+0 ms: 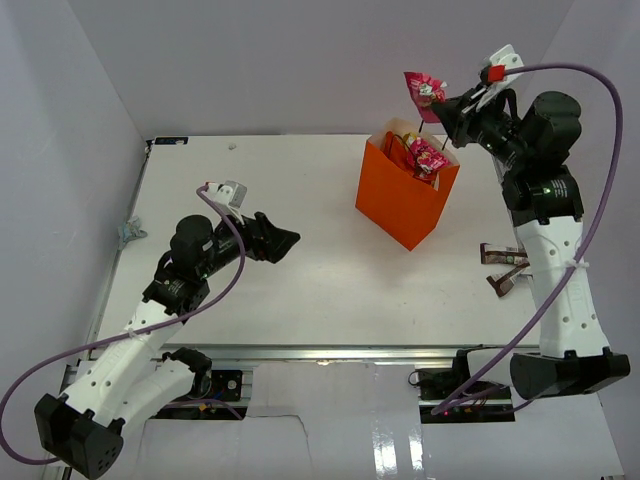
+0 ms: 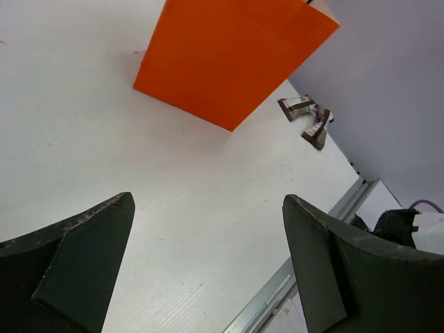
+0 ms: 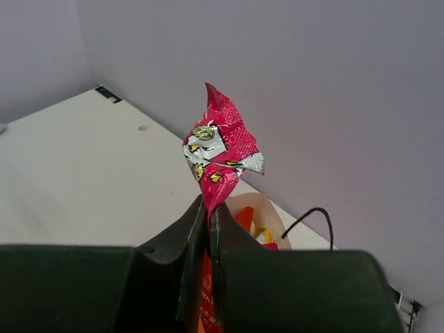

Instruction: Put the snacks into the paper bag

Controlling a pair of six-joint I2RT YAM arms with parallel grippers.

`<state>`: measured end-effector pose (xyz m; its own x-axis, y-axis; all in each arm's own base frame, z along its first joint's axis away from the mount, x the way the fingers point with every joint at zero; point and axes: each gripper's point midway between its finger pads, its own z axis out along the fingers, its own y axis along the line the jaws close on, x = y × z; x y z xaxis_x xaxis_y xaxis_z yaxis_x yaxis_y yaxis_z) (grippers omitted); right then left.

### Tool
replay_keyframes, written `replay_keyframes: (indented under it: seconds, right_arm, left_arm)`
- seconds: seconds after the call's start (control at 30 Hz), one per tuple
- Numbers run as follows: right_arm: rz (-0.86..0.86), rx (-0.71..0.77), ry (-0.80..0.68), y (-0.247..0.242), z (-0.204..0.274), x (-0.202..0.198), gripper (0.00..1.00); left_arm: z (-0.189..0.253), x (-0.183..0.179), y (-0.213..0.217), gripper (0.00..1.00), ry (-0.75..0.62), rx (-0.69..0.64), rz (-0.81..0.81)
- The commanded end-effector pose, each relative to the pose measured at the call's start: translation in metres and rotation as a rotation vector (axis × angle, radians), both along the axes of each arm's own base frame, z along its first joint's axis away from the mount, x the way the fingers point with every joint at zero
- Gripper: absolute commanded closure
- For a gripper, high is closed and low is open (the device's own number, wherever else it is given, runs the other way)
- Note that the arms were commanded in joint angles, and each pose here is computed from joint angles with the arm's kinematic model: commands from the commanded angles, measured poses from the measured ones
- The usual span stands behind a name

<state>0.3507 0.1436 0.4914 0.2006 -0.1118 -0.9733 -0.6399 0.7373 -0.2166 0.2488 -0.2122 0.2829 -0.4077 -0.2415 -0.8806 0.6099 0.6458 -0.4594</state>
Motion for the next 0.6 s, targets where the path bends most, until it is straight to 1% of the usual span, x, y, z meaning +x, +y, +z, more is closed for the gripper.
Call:
replay_keyframes:
  seconds: [0.0,0.07,0.1,0.2,0.3,0.37,0.47,0.57]
  right_arm:
    - [-0.223,0.150,0.081,-0.033,-0.005,0.048,0.92]
    - [-0.231,0.137,0.113,-0.034,-0.020,0.060,0.92]
    - [-0.240,0.133,0.156,-0.033,-0.037,0.073,0.92]
    - [-0.227,0.113,0.224,-0.028,-0.068,0.095,0.92]
    - [-0.222,0.108,0.277,-0.024,-0.090,0.111,0.92]
    - [-0.200,0.102,0.298,-0.020,-0.098,0.115,0.92]
    - [-0.148,0.118,0.376,-0.009,-0.119,0.117,0.92]
    - [-0.133,0.113,0.420,-0.006,-0.133,0.117,0.92]
  left_arm:
    - [0.001,0.013,0.015,0.02,0.018,0.013,0.114]
    - [-0.001,0.017,0.021,0.02,0.033,0.017,0.163]
    - [-0.007,0.018,0.025,0.02,0.055,0.026,0.186]
    - [-0.018,0.023,0.039,0.02,0.128,0.039,0.291]
    - [-0.025,0.024,0.047,0.02,0.179,0.050,0.346]
    - [-0.027,0.026,0.053,0.02,0.199,0.051,0.391]
    - [-0.030,0.026,0.061,0.02,0.233,0.040,0.444]
    - [-0.030,0.029,0.070,0.02,0.251,0.028,0.511]
